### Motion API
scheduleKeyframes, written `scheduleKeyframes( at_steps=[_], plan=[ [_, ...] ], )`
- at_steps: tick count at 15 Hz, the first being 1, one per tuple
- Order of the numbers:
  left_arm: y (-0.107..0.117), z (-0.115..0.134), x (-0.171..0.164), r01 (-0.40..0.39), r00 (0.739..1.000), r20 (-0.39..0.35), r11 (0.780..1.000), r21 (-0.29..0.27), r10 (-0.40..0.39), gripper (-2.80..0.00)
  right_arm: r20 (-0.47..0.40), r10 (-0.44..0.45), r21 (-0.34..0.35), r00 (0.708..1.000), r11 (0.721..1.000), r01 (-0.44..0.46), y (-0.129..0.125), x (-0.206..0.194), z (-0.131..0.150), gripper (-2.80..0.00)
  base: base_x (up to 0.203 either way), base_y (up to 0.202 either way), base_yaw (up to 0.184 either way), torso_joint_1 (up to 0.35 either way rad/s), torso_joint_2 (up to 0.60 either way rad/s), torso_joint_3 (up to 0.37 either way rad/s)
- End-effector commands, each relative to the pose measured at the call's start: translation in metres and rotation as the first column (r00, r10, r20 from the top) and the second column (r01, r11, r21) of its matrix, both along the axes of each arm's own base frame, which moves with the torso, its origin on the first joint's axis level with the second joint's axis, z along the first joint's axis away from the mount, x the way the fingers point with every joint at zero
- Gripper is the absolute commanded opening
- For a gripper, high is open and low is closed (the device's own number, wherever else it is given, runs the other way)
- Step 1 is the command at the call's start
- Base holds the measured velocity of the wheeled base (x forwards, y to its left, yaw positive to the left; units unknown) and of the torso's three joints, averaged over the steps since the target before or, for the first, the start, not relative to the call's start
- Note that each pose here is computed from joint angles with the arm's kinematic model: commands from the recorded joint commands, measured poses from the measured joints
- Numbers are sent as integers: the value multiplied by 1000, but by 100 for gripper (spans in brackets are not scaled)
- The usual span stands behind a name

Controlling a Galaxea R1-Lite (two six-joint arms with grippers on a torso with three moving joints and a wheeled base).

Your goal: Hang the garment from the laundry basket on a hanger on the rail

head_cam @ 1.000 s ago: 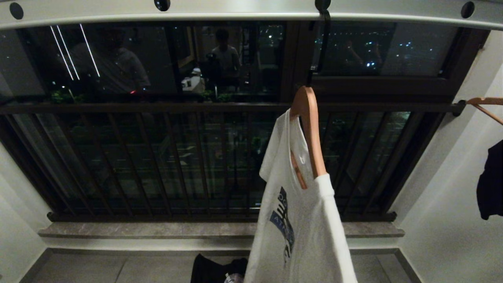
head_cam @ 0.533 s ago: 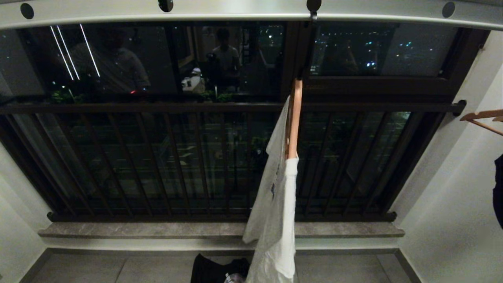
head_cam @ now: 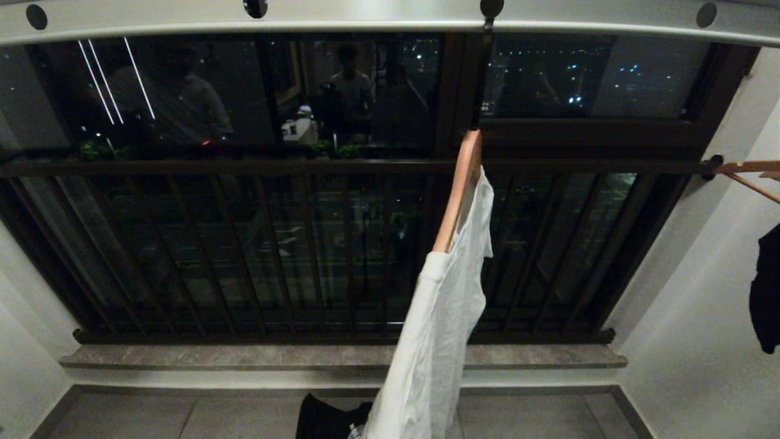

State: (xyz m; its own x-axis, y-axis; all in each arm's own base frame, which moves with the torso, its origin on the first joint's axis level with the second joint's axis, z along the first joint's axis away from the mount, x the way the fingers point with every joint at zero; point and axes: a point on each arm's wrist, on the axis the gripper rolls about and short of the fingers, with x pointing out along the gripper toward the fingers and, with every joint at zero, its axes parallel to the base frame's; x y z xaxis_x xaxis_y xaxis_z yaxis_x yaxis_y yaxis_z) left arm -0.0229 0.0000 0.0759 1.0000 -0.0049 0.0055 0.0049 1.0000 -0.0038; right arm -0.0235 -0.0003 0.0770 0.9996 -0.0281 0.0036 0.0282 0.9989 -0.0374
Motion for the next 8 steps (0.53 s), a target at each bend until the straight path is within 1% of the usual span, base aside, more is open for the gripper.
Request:
scheduleKeyframes(
  at_steps=[1,8],
  plan=[
    [0,0,0,0,1000,-1,1000,-1,0,-280,-5,6,-3,1000,1000,-6,0,0,-1,-280,0,0,0,0,0,0],
    [0,0,0,0,1000,-2,1000,-1,0,-280,-5,11,-5,1000,1000,-11,0,0,-1,-280,0,0,0,0,0,0]
  ],
)
